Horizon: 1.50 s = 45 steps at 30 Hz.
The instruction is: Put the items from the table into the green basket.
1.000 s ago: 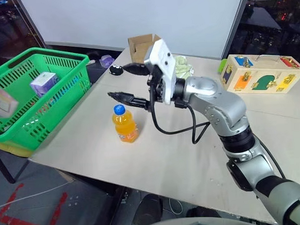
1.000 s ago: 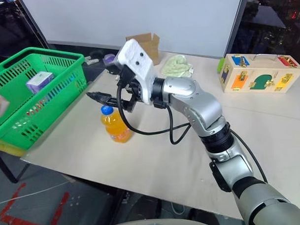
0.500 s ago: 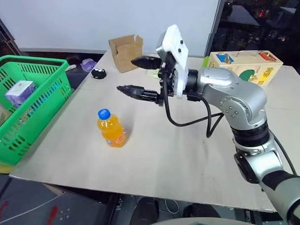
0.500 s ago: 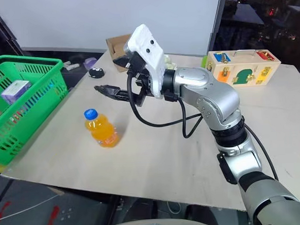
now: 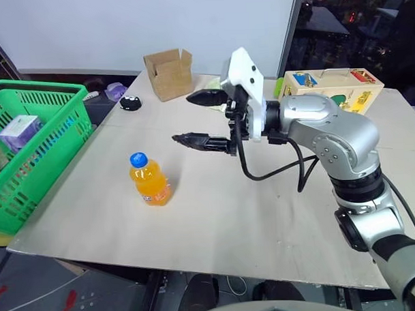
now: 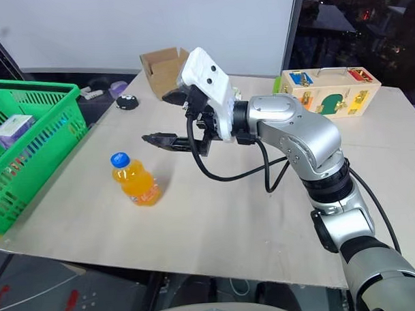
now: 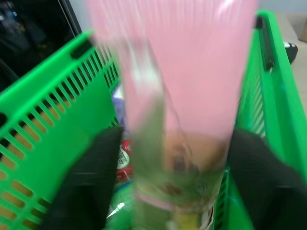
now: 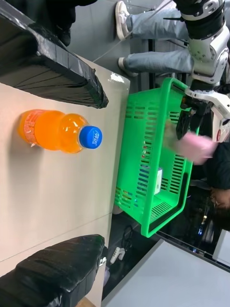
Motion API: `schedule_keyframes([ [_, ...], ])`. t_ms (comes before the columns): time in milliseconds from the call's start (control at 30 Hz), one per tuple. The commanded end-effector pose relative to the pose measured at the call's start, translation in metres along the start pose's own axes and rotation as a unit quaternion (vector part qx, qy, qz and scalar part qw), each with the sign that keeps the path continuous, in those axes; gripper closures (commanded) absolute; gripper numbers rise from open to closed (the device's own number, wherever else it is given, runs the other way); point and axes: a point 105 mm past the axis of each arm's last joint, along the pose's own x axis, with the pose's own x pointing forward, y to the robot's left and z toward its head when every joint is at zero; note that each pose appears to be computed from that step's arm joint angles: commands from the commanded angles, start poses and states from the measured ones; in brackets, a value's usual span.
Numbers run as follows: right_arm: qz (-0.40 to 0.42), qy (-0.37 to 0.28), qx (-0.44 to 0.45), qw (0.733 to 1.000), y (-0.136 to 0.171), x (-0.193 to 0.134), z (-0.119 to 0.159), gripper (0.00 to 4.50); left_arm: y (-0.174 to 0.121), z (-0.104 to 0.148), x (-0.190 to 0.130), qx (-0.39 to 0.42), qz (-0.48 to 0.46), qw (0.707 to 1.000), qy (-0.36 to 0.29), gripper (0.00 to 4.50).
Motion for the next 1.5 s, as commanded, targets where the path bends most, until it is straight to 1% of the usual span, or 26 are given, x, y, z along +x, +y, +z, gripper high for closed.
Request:
schedule_keyframes([
  [33, -0.004, -0.028, -0.020, 0.999, 0.001, -0.005, 0.017, 0.00, 0.008, 0.025, -0.008, 0.009, 0.010, 0.998, -0.055, 0.03],
  [100, -0.005, -0.032, -0.022, 0.999, 0.001, -0.006, 0.018, 0.00, 0.010, 0.028, -0.013, -0.004, 0.014, 0.997, -0.079, 0.03],
  [167, -0.005, -0.034, -0.025, 0.999, 0.002, -0.008, 0.018, 0.00, 0.014, 0.039, -0.020, -0.037, 0.020, 0.991, -0.126, 0.03],
  [233, -0.006, -0.035, -0.026, 0.999, 0.002, -0.010, 0.017, 0.00, 0.005, 0.054, -0.025, -0.053, -0.003, 0.984, -0.170, 0.03],
  [267, -0.008, -0.035, -0.027, 0.999, 0.001, -0.011, 0.017, 0.00, -0.001, 0.058, -0.028, -0.057, -0.017, 0.981, -0.182, 0.03],
  [300, -0.009, -0.036, -0.027, 0.999, 0.001, -0.011, 0.017, 0.00, -0.012, 0.064, -0.030, -0.060, -0.038, 0.978, -0.196, 0.03],
  [400, -0.014, -0.038, -0.027, 0.999, 0.000, -0.012, 0.016, 0.00, -0.060, 0.080, -0.040, -0.071, -0.132, 0.965, -0.217, 0.03],
  [467, -0.014, -0.040, -0.027, 0.999, 0.000, -0.012, 0.015, 0.00, -0.093, 0.087, -0.046, -0.080, -0.192, 0.954, -0.217, 0.03],
  [533, -0.019, -0.038, -0.026, 0.999, -0.002, -0.015, 0.013, 0.00, -0.131, 0.088, -0.052, -0.076, -0.261, 0.942, -0.199, 0.03],
  [567, -0.022, -0.035, -0.026, 0.999, -0.004, -0.016, 0.012, 0.00, -0.147, 0.085, -0.054, -0.067, -0.288, 0.937, -0.185, 0.03],
  [633, -0.030, -0.026, -0.026, 0.999, -0.007, -0.021, 0.007, 0.00, -0.171, 0.075, -0.055, -0.040, -0.312, 0.936, -0.160, 0.03],
  [667, -0.035, -0.018, -0.027, 0.999, -0.008, -0.024, 0.003, 0.00, -0.182, 0.067, -0.055, -0.023, -0.321, 0.935, -0.147, 0.03],
  [733, -0.039, -0.002, -0.031, 0.999, -0.008, -0.037, -0.007, 0.00, -0.200, 0.048, -0.055, -0.016, -0.340, 0.933, -0.113, 0.03],
  [800, -0.036, 0.006, -0.032, 0.999, -0.005, -0.045, -0.013, 0.00, -0.208, 0.035, -0.058, -0.008, -0.356, 0.930, -0.091, 0.03],
  [900, -0.024, 0.033, -0.029, 0.999, 0.006, -0.064, -0.031, 0.00, -0.224, 0.005, -0.067, 0.008, -0.393, 0.919, -0.039, 0.03],
  [1033, -0.022, 0.039, -0.022, 0.999, 0.010, -0.070, -0.036, 0.00, -0.240, -0.018, -0.075, 0.034, -0.422, 0.906, -0.010, 0.03],
  [1167, -0.028, 0.046, -0.020, 0.998, 0.011, -0.073, -0.039, 0.00, -0.244, -0.025, -0.078, 0.030, -0.427, 0.904, 0.001, 0.03],
  [1367, -0.033, 0.048, -0.020, 0.998, 0.011, -0.073, -0.041, 0.00, -0.233, -0.032, -0.073, 0.037, -0.410, 0.911, 0.009, 0.03],
  [1500, -0.032, 0.049, -0.020, 0.998, 0.012, -0.073, -0.043, 0.00, -0.239, -0.034, -0.068, 0.047, -0.410, 0.911, 0.006, 0.03],
])
